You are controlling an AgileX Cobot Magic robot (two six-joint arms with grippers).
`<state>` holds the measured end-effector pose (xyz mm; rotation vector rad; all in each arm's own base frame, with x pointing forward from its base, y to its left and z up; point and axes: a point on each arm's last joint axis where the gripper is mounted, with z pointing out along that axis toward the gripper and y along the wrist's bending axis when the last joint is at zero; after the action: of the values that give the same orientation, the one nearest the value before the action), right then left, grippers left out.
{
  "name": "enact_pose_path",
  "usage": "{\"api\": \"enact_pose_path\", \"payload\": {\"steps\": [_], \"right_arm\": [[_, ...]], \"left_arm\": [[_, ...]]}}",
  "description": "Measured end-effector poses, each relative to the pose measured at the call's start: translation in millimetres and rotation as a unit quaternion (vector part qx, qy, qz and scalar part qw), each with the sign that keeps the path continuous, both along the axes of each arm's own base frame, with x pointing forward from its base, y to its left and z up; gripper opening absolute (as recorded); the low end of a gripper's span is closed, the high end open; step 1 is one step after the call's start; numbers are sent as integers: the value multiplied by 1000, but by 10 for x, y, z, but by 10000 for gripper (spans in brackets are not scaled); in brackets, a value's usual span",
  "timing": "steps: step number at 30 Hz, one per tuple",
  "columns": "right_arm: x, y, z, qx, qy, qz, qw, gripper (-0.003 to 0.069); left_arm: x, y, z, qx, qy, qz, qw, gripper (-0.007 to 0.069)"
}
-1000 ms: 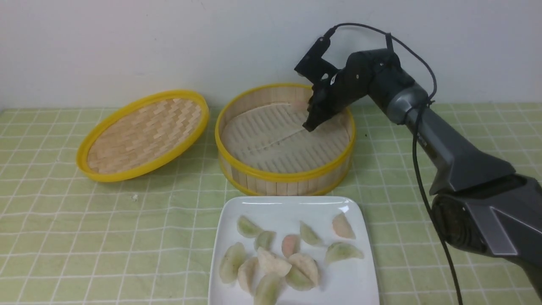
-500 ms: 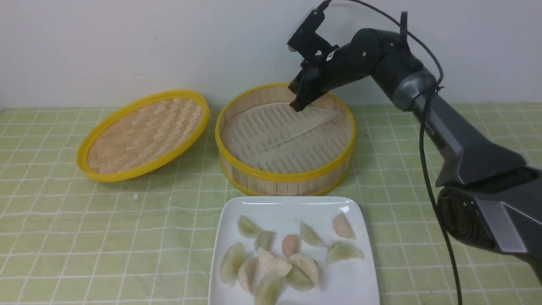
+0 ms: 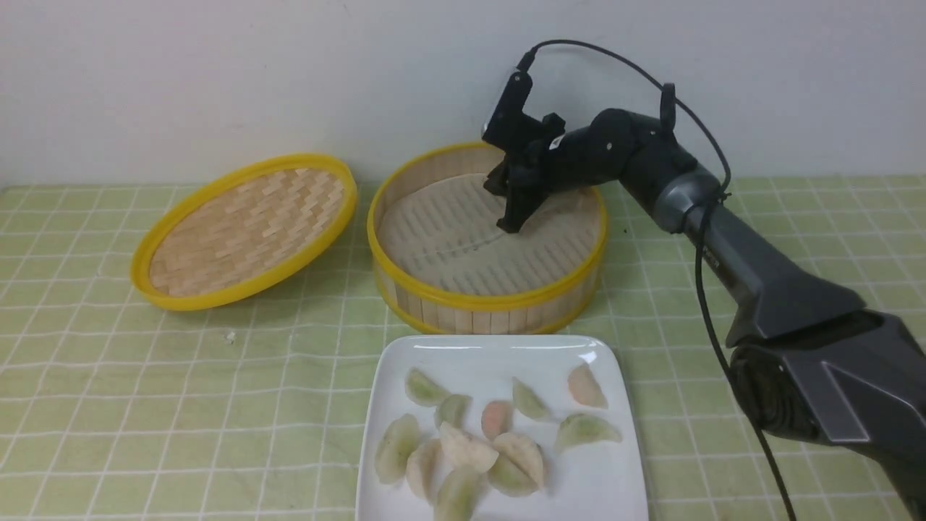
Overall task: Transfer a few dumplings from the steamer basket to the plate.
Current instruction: Use the right arm to grab a dumpling from inside the steamer
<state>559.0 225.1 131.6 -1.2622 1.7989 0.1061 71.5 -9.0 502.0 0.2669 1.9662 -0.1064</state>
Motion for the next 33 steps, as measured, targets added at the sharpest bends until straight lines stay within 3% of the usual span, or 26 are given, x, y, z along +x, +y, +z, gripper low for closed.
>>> {"api": "enact_pose_path", "payload": {"steps": [11,17,22,25,27,31,33], "right_arm": [[7,-23,17,33,27,-29,999,452],[3,-8,46,34,23,-30,999,519],[5,1,45,38,22,-34,998,525],[5,-8,37,42,32,-45,998,503],[7,-27,31,33,36,-54,997,444],[-28,-78,37,-9,55,-51,997,150],[-75,-97,103,-28,76,-45,996,37]], "left_arm": [[8,22,9,7,-7,10,1000,-6],[16,44,18,16,-14,20,1000,-6],[21,59,24,21,-18,27,999,-6],[21,60,25,21,-19,27,999,-6],[21,60,25,21,-19,27,999,-6],[21,60,25,21,-19,27,999,-6],[21,58,24,21,-18,27,999,-6]]}}
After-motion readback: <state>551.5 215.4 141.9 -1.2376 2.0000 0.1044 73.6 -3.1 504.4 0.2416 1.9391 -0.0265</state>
